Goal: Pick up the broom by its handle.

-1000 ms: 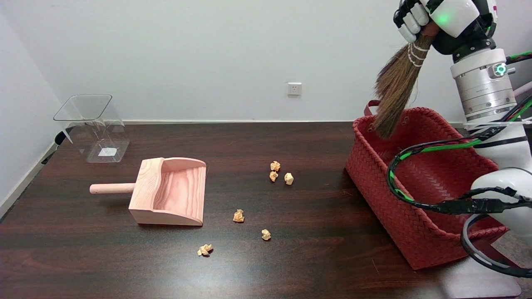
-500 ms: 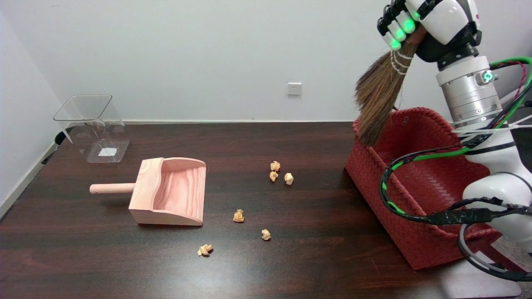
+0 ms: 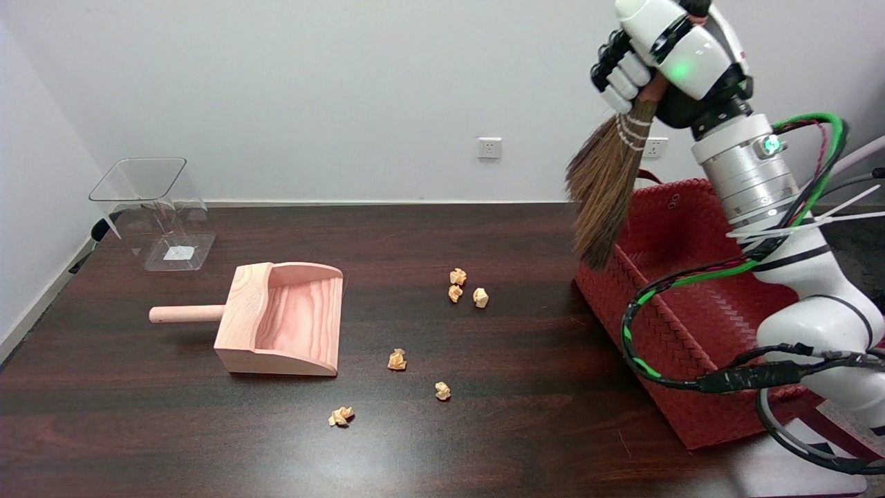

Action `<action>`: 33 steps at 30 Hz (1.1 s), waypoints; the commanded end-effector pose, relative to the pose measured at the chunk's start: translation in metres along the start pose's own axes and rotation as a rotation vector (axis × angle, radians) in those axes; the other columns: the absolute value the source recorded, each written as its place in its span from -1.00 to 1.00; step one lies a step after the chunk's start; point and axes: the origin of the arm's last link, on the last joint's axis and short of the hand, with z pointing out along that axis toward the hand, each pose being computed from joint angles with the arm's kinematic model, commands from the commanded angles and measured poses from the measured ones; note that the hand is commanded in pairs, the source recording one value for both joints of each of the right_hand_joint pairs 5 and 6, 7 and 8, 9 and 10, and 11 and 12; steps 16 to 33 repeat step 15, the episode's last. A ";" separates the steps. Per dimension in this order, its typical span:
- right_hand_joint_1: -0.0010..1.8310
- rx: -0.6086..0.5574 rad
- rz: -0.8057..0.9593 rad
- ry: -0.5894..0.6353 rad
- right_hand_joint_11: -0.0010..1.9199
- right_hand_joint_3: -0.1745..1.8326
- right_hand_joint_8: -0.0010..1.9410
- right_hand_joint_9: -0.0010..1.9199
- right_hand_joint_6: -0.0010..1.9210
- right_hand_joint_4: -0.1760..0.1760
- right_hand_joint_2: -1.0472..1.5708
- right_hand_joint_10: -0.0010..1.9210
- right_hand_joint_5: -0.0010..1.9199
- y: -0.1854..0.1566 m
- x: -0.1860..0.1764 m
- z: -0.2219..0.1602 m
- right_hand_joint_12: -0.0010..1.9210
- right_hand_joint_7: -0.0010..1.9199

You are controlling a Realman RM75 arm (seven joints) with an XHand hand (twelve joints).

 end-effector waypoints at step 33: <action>-0.06 -0.263 0.012 -0.041 1.00 -0.30 0.98 1.00 1.00 0.00 0.87 1.00 1.00 0.064 -0.040 -0.022 1.00 1.00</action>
